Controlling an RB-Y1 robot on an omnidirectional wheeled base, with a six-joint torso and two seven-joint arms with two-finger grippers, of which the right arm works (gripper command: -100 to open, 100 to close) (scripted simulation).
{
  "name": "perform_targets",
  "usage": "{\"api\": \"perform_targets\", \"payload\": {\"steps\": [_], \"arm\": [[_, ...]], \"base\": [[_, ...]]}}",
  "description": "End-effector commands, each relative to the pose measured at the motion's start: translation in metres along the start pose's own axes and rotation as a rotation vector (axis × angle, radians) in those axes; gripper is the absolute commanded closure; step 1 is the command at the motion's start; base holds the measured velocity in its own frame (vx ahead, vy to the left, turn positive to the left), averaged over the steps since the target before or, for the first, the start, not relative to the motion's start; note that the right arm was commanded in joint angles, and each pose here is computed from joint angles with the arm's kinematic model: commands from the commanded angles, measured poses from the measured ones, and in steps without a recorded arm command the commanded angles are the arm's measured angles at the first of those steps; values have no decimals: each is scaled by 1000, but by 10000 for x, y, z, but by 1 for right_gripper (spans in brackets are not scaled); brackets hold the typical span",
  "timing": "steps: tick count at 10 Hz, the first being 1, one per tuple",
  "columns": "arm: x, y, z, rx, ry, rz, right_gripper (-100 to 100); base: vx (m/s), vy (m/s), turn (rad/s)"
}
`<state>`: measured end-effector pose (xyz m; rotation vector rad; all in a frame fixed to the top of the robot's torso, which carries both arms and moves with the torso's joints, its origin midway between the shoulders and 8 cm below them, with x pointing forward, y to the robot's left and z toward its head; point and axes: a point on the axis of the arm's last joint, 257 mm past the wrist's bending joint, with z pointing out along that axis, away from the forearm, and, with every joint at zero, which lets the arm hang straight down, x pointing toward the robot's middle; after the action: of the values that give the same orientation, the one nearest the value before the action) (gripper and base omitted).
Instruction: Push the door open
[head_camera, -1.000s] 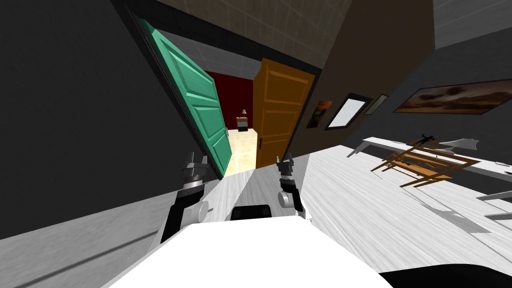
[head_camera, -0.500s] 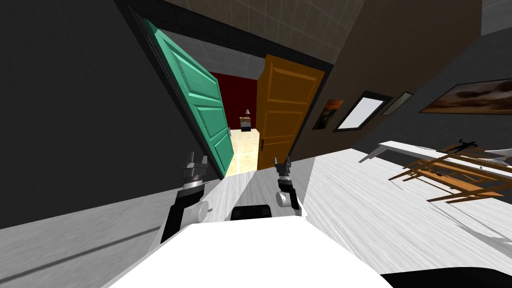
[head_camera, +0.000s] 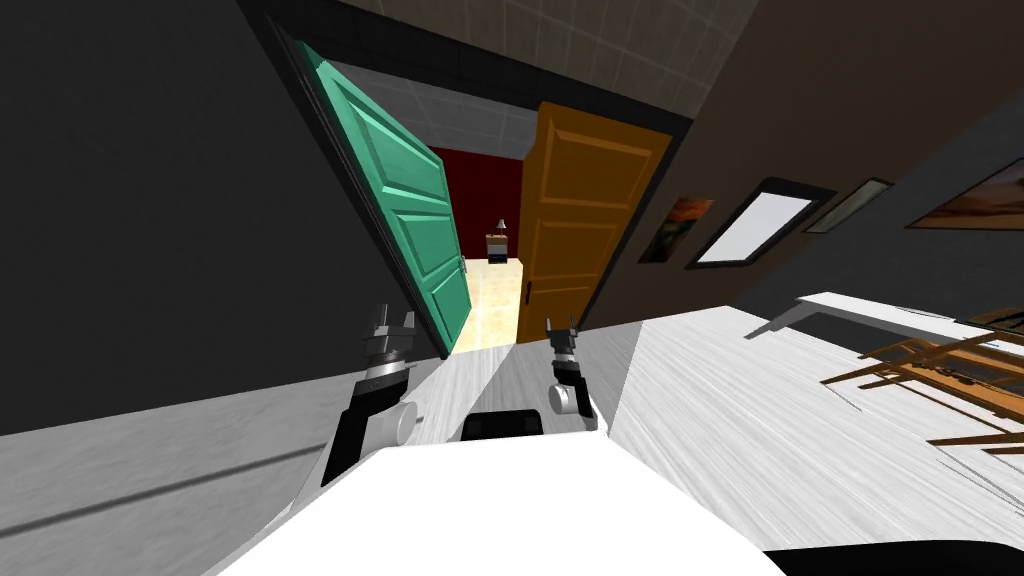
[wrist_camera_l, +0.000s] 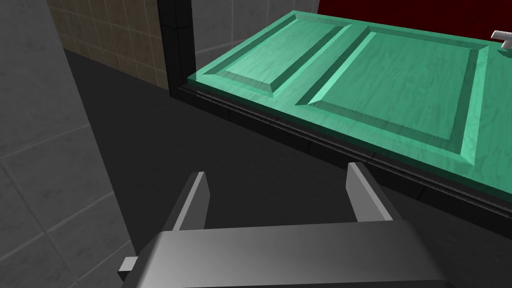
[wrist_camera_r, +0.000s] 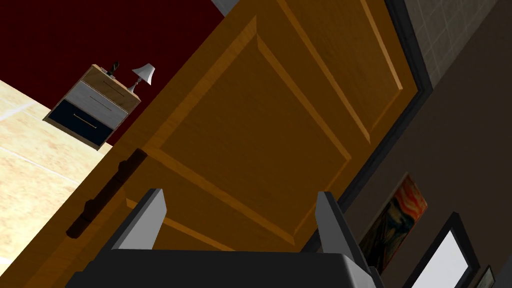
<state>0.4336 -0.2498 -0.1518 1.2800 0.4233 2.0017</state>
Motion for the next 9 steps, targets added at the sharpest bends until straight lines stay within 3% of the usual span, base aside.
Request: {"api": "perform_targets", "payload": {"steps": [1,9], "arm": [[-61,-88,-20,6,-16,38,-100],[-407,-479,-173,32,-108,205,-100]], "base": [[71,-71,151],[77,-69,117]]}}
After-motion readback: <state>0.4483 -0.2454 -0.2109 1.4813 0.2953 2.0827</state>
